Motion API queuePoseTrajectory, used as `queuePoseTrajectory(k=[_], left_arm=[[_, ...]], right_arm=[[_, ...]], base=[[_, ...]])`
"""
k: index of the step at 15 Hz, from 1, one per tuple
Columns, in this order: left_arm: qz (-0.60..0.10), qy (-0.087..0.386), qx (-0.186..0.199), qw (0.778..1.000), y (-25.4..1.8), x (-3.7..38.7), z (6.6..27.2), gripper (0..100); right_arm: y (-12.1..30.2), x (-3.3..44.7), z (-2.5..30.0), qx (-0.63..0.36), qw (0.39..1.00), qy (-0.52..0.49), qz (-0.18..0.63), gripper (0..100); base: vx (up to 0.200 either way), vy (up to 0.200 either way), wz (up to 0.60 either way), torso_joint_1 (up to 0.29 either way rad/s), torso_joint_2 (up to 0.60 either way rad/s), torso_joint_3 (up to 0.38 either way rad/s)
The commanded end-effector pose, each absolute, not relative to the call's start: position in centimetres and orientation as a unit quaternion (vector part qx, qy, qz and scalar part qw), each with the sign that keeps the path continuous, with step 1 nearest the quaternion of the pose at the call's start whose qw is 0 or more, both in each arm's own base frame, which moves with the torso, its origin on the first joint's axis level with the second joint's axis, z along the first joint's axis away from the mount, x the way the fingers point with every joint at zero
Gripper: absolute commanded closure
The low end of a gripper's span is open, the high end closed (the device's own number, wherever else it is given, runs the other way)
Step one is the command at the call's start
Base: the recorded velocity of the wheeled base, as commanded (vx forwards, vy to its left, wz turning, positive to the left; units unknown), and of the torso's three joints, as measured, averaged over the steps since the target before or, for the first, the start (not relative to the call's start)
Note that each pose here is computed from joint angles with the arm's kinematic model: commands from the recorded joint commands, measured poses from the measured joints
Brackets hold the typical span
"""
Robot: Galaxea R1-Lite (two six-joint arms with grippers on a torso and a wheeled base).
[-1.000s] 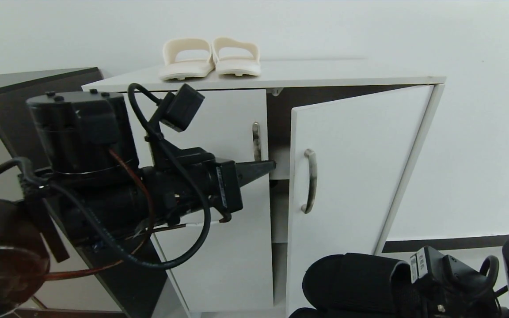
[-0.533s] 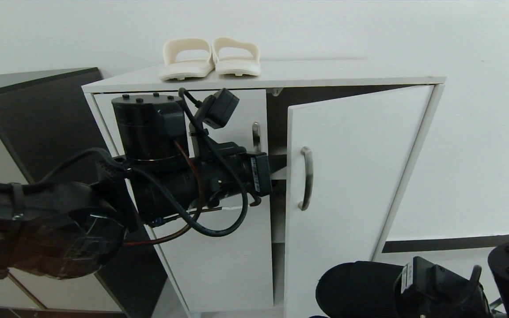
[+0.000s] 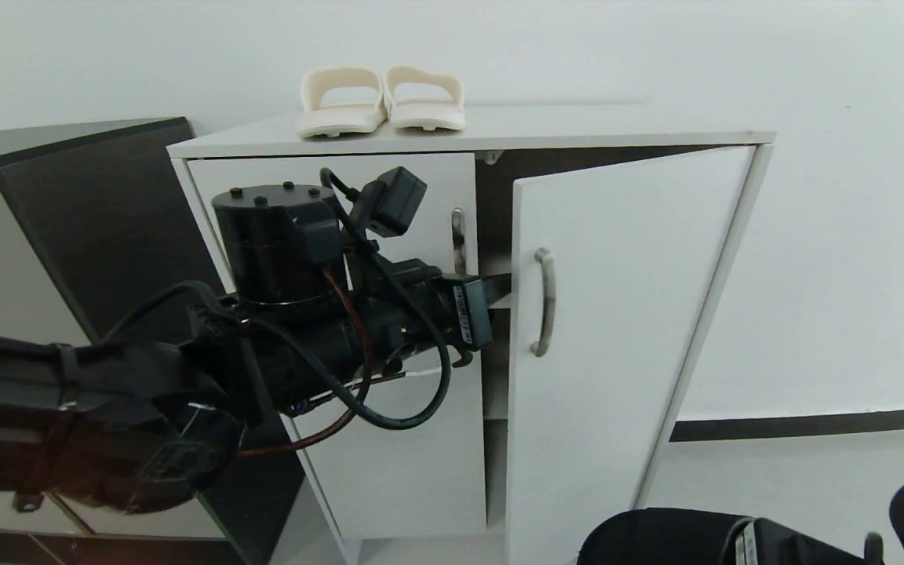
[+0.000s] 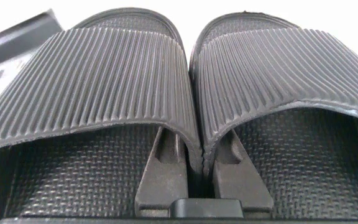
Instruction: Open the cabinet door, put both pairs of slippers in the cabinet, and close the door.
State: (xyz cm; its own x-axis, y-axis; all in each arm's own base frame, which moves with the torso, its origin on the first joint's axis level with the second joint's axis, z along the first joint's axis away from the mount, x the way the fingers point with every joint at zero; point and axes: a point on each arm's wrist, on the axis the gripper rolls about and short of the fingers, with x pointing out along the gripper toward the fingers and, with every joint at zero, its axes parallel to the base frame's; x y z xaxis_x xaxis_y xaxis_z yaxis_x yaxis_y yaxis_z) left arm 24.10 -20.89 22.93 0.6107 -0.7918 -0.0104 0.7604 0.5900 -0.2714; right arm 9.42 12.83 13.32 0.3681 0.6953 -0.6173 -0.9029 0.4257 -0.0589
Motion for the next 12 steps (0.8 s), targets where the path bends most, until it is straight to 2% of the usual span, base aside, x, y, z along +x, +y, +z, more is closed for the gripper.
queuePoseTrajectory(k=[1, 3, 6, 7, 9, 10, 12], left_arm=[[-0.477, 0.064, -0.115, 0.869, -21.8, 20.5, 23.0, 100], [-0.505, 0.065, -0.1, 0.855, -22.7, 18.8, 22.8, 100], [-0.505, 0.061, -0.099, 0.855, -22.9, 18.9, 22.9, 100], [-0.48, 0.059, -0.102, 0.869, -21.7, 20.2, 22.8, 100], [-0.458, 0.041, -0.109, 0.882, -20.4, 21.1, 22.9, 100], [-0.438, 0.03, -0.113, 0.891, -19.6, 21.1, 23.2, 100], [-0.334, 0.003, -0.124, 0.935, -18.0, 20.6, 24.4, 100]], right_arm=[[12.1, 8.3, 13.5, -0.199, 0.793, 0.241, 0.522, 100], [11.7, 7.8, 13.5, -0.2, 0.784, 0.23, 0.541, 100], [11.5, 7.6, 13.5, -0.207, 0.781, 0.22, 0.547, 100], [11.6, 7.6, 13.7, -0.205, 0.782, 0.217, 0.547, 100], [13.2, 8.9, 14.8, -0.185, 0.794, 0.222, 0.535, 100], [14.1, 10.0, 15.4, -0.156, 0.815, 0.239, 0.504, 100], [16.7, 12.6, 15.6, -0.097, 0.877, 0.266, 0.388, 100]], base=[[-0.2, 0.0, 0.0, -0.007, 0.0, 0.007], [-0.2, 0.0, 0.0, 0.005, 0.0, 0.01], [-0.2, 0.0, 0.0, -0.007, 0.0, 0.009], [0.0, 0.0, 0.0, 0.0, 0.0, 0.0], [0.0, 0.0, 0.0, -0.001, 0.0, 0.025], [0.0, 0.0, 0.0, 0.0, 0.0, 0.0], [0.0, 0.0, 0.0, 0.0, 0.0, 0.0]])
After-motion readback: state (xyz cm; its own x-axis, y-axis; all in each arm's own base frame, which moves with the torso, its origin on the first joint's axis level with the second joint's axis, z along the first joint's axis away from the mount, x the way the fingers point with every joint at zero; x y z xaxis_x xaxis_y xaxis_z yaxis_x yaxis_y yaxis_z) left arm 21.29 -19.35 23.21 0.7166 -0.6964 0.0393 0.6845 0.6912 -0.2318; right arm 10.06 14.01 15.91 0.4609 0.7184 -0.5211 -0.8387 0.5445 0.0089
